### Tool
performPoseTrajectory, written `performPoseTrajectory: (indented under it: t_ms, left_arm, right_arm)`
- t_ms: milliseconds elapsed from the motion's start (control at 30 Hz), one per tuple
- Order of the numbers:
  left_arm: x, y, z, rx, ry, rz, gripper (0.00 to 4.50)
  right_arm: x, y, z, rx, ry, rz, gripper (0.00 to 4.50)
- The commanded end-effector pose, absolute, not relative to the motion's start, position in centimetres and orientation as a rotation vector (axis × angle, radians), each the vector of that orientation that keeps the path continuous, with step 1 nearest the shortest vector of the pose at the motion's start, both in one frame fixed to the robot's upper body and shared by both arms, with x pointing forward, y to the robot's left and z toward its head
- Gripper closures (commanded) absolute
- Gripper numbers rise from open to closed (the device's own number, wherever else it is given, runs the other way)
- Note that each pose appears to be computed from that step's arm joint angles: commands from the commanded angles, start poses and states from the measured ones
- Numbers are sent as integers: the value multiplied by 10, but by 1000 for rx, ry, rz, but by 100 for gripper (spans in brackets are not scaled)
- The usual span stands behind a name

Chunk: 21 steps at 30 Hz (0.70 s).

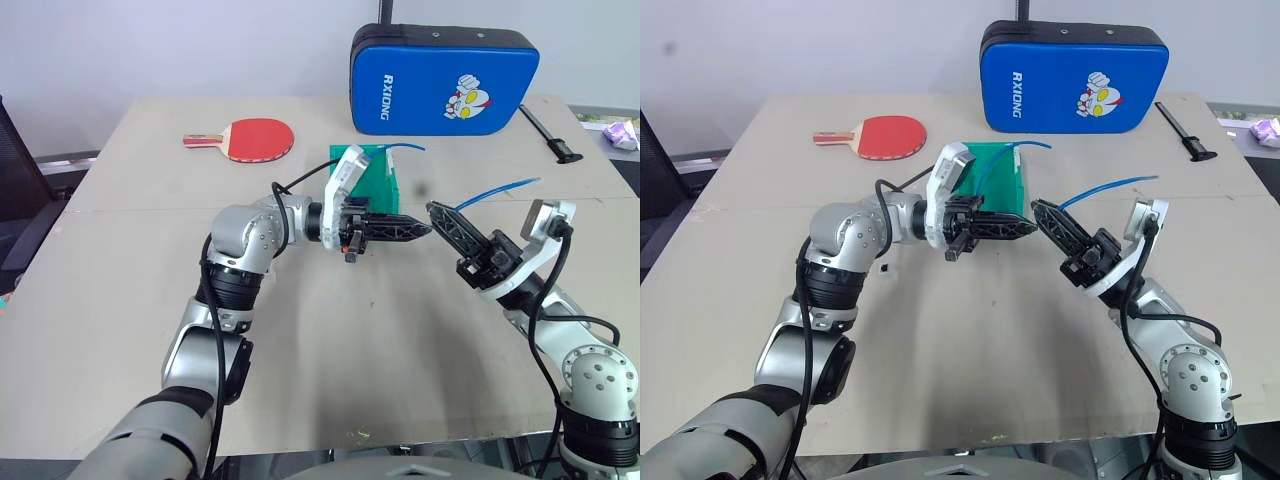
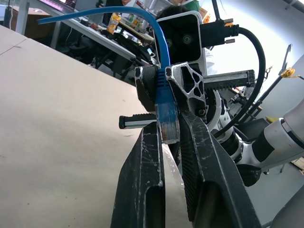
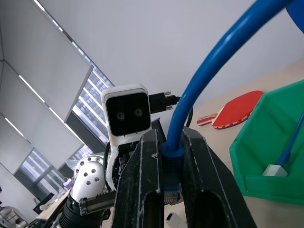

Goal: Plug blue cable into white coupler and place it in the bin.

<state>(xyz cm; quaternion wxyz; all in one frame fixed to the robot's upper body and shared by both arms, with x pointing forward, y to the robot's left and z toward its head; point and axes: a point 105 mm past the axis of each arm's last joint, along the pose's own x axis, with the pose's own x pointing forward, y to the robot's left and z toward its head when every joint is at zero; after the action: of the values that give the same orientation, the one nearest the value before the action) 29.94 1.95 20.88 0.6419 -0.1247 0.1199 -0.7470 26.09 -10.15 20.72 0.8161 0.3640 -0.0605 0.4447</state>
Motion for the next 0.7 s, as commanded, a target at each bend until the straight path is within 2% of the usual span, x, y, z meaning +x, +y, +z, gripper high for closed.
performPoseTrajectory:
  t_ms: [33, 67, 100, 200, 333, 367, 567, 633, 700]
  left_arm:
    - [297, 22, 220, -292, 225, -1718, 450]
    - [295, 24, 220, -274, 211, -1729, 450]
    - [293, 25, 219, -253, 201, -1740, 355]
    - [292, 26, 219, -246, 183, -1738, 231]
    - [297, 30, 223, -226, 133, -1681, 34]
    - [291, 33, 224, -204, 122, -1692, 5]
    - [262, 52, 246, -89, -14, -1613, 5]
    - [246, 63, 251, -147, -61, -1595, 5]
    - [245, 73, 252, -218, -105, -1471, 5]
  right_arm:
    - [254, -95, 215, 779, -147, 1004, 445]
    - [254, -95, 216, 785, -147, 1009, 445]
    - [253, -95, 216, 789, -147, 1014, 450]
    - [253, -95, 216, 788, -141, 1023, 450]
    - [255, -99, 216, 785, -141, 1014, 450]
    - [257, -101, 217, 782, -143, 1005, 450]
    - [266, -112, 218, 745, -166, 953, 450]
    - [271, -118, 222, 745, -219, 925, 450]
    - [275, -124, 224, 750, -249, 896, 450]
